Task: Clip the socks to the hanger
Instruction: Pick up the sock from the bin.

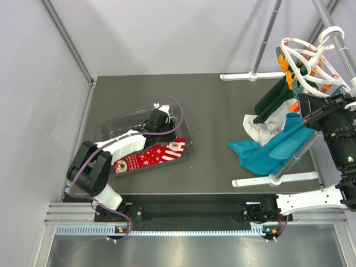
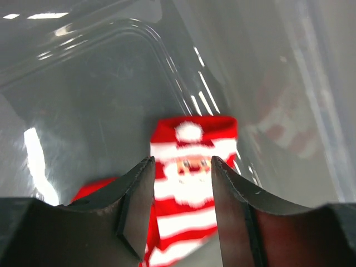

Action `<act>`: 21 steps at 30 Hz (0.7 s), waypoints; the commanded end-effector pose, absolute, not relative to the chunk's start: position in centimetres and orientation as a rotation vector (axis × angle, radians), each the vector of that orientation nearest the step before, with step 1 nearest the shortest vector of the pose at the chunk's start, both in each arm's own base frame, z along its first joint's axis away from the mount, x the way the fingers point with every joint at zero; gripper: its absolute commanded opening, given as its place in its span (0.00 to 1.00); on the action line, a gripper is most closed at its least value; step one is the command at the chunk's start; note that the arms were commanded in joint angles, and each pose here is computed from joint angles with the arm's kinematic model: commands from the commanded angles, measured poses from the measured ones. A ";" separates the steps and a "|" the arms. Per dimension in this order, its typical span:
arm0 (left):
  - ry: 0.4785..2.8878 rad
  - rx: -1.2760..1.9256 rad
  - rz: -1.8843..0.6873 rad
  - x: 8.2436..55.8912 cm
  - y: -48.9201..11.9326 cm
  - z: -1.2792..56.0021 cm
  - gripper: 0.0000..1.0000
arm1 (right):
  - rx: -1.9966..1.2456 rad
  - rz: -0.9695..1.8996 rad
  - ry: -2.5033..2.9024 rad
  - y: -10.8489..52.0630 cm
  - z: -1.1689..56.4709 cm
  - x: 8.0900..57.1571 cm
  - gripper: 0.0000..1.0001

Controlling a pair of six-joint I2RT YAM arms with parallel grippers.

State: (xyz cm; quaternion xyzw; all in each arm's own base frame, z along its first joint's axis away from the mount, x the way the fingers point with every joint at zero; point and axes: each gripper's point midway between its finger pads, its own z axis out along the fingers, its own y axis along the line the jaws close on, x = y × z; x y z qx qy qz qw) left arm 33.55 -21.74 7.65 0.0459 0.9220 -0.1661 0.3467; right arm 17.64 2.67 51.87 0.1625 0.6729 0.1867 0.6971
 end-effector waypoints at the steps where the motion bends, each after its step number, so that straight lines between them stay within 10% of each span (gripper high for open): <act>1: 2.305 0.130 -0.426 37.0 -22.8 8.1 0.50 | 0.450 0.302 1.615 1.2 49.7 17.2 0.00; 11: 2.414 0.082 -0.367 35.7 -21.7 3.2 0.43 | 0.445 0.307 1.617 1.5 49.8 17.2 0.00; 21: 2.425 0.080 -0.322 35.6 -21.1 2.6 0.15 | 0.439 0.298 1.619 2.0 49.7 17.2 0.00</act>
